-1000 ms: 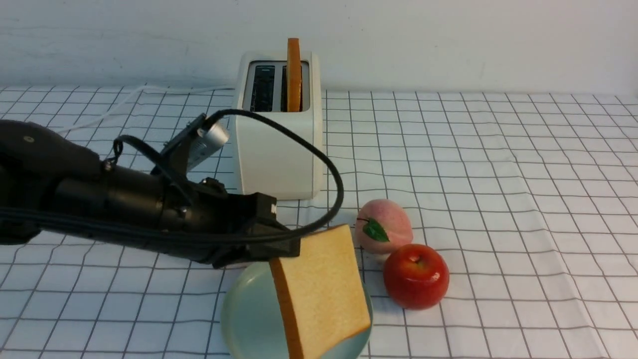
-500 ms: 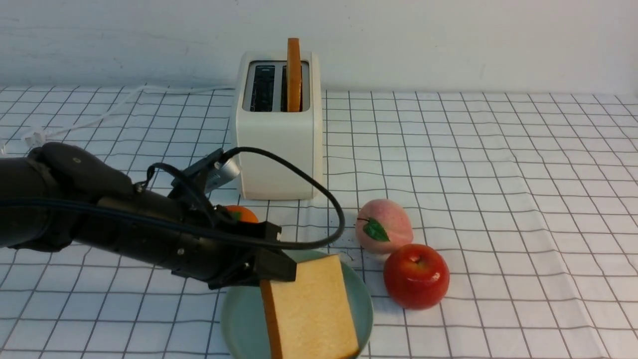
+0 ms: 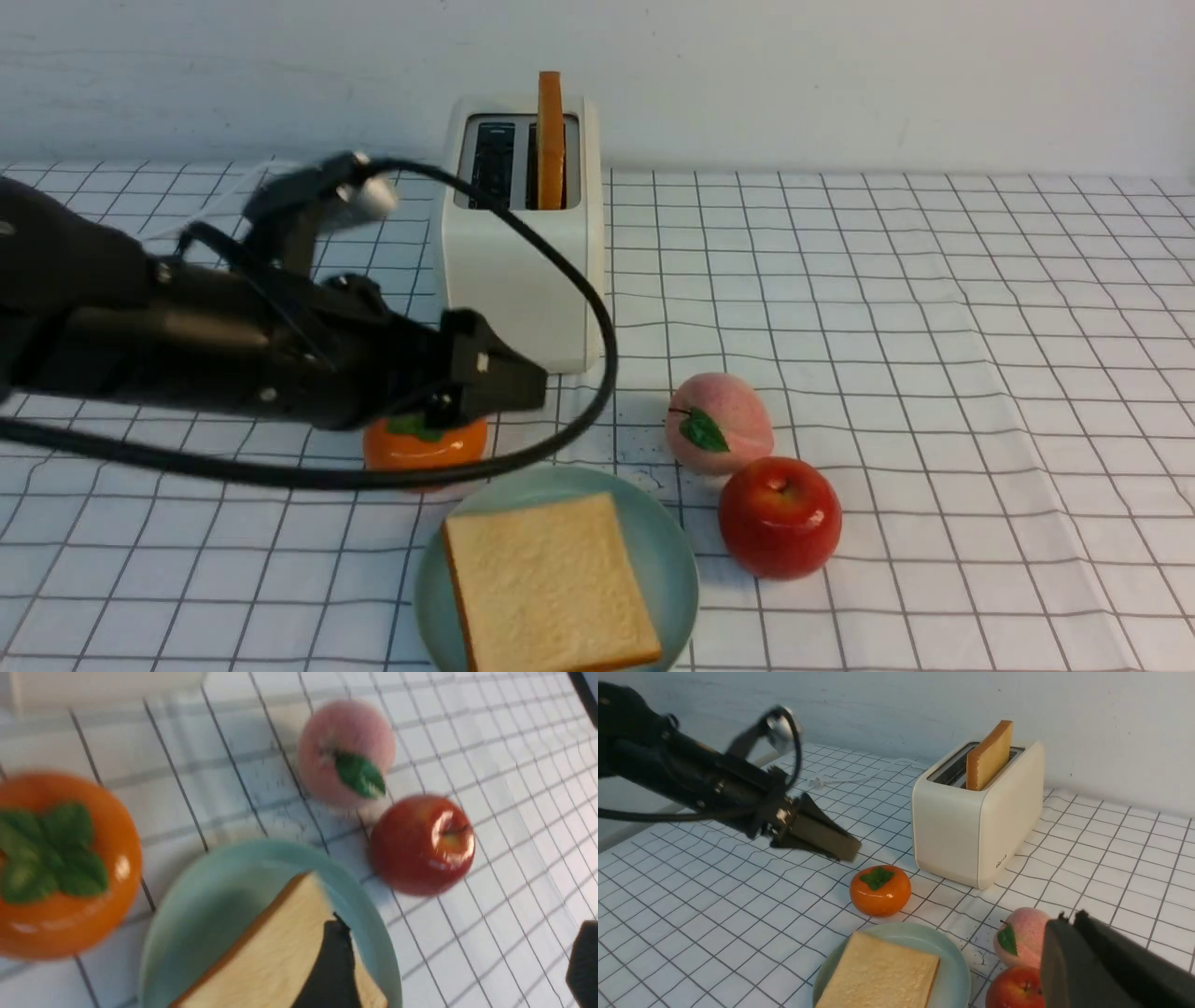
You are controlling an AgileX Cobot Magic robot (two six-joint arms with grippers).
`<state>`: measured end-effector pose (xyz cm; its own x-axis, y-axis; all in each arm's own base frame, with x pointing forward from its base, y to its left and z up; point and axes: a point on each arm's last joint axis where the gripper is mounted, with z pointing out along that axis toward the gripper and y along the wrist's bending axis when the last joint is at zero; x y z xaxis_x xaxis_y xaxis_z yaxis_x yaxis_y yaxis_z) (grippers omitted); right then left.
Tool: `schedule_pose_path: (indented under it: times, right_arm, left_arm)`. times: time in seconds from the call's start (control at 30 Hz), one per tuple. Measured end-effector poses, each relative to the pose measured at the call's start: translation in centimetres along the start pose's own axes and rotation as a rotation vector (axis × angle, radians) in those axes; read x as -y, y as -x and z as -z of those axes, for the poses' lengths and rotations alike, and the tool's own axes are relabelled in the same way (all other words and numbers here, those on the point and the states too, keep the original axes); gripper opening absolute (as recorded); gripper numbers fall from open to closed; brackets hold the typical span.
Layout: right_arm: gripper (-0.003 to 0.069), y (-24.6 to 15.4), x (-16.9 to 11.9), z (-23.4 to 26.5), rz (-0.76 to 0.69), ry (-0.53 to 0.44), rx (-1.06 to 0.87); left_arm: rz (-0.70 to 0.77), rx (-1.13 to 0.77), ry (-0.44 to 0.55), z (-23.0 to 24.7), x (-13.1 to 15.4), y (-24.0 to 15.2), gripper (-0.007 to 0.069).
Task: Take toasted bread from bread machine on white checkered table place on plate.
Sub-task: 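Place the slice of bread on the plate with the left gripper, then grasp the toast slice in the toaster and pull it up out of the slot with the right gripper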
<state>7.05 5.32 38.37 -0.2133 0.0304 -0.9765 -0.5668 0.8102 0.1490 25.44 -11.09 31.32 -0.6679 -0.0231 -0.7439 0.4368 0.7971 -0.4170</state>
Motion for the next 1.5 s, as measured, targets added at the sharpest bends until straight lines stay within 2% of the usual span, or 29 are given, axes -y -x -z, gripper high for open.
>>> schedule_pose_path:
  times: [0.03, 0.17, 0.23, 0.27, 0.3, 0.4, 0.63, 0.77, 0.93, 1.0, 1.1, 1.13, 1.23, 1.27, 1.4, 1.47, 1.5]
  right_arm:
    - [0.0014, 0.0, 0.0, 0.0, 0.000, 0.000, 0.000]
    - [0.0014, 0.0, 0.0, 0.0, 0.000, 0.001, -0.001]
    - [0.0011, 0.1, -0.1, 0.0, 0.002, 0.009, -0.008]
    - [0.0010, 0.3, -0.1, 0.0, 0.003, 0.013, -0.011]
    - [0.0008, 0.6, -0.2, -0.1, 0.006, 0.026, -0.022]
    - [0.0003, 1.9, -0.2, -0.7, -0.001, 0.055, -0.057]
    - [0.0001, 4.4, 1.8, -4.2, -0.100, 0.087, -0.242]
    - [0.0001, 5.1, 4.3, -8.7, -0.179, 0.095, -0.358]
    - [0.0001, 5.6, 3.0, -14.6, -0.144, 0.195, -0.483]
    - [0.0001, 5.7, 2.6, -16.2, -0.128, 0.187, -0.504]
    - [0.0001, 5.7, 0.3, -20.4, -0.071, 0.142, -0.545]
    - [0.0001, 5.6, 0.5, -20.7, -0.069, 0.134, -0.545]
    - [0.0024, 5.3, -1.0, -24.5, -0.041, 0.030, -0.540]
    - [0.0050, 4.8, -1.2, -26.2, -0.048, -0.015, -0.532]
    - [0.0141, 4.3, -1.1, -29.7, -0.083, -0.091, -0.489]
    - [0.0213, 3.9, -0.8, -31.7, -0.085, -0.116, -0.468]
    - [0.0221, 3.9, -0.8, -31.9, -0.082, -0.118, -0.462]
  left_arm:
    - [0.000, 0.000, 0.000, 0.0, 0.0, 0.0, 0.0573]
    - [-0.117, 0.174, 0.023, 4.9, 2.1, 1.2, 0.0403]
    - [-0.164, 0.222, 0.016, 7.0, 3.1, 1.2, 0.0257]
    - [-0.177, 0.233, 0.012, 7.8, 3.4, 1.0, 0.0210]
    - [-0.199, 0.245, 0.007, 8.6, 3.8, 1.0, 0.0113]
    - [-0.264, 0.254, 0.001, 11.3, 4.9, 0.0, -0.0013]
    - [-0.255, 0.263, 0.113, 15.5, 5.2, -2.8, -0.0013]
    - [-0.238, 0.371, 0.180, 18.9, 5.2, -6.0, -0.0013]
    - [-0.259, 0.521, 0.182, 21.1, 5.6, -7.5, -0.0013]
    - [-0.275, 0.551, 0.150, 21.6, 5.8, -7.5, -0.0013]
    - [-0.273, 0.626, 0.178, 22.2, 5.9, -7.3, -0.0013]
    - [-0.273, 0.629, 0.178, 22.2, 6.0, -7.3, -0.0013]
    - [-0.275, 0.684, 0.178, 22.5, 6.0, -6.9, -0.0013]
    - [-0.285, 0.709, 0.153, 22.7, 6.1, -6.7, -0.0013]
    - [-0.270, 0.788, 0.167, 23.1, 6.2, -6.2, -0.0013]
    - [-0.263, 0.800, 0.160, 23.2, 6.3, -6.2, -0.0013]
    - [-0.262, 0.800, 0.159, 23.2, 6.3, -6.2, -0.0013]
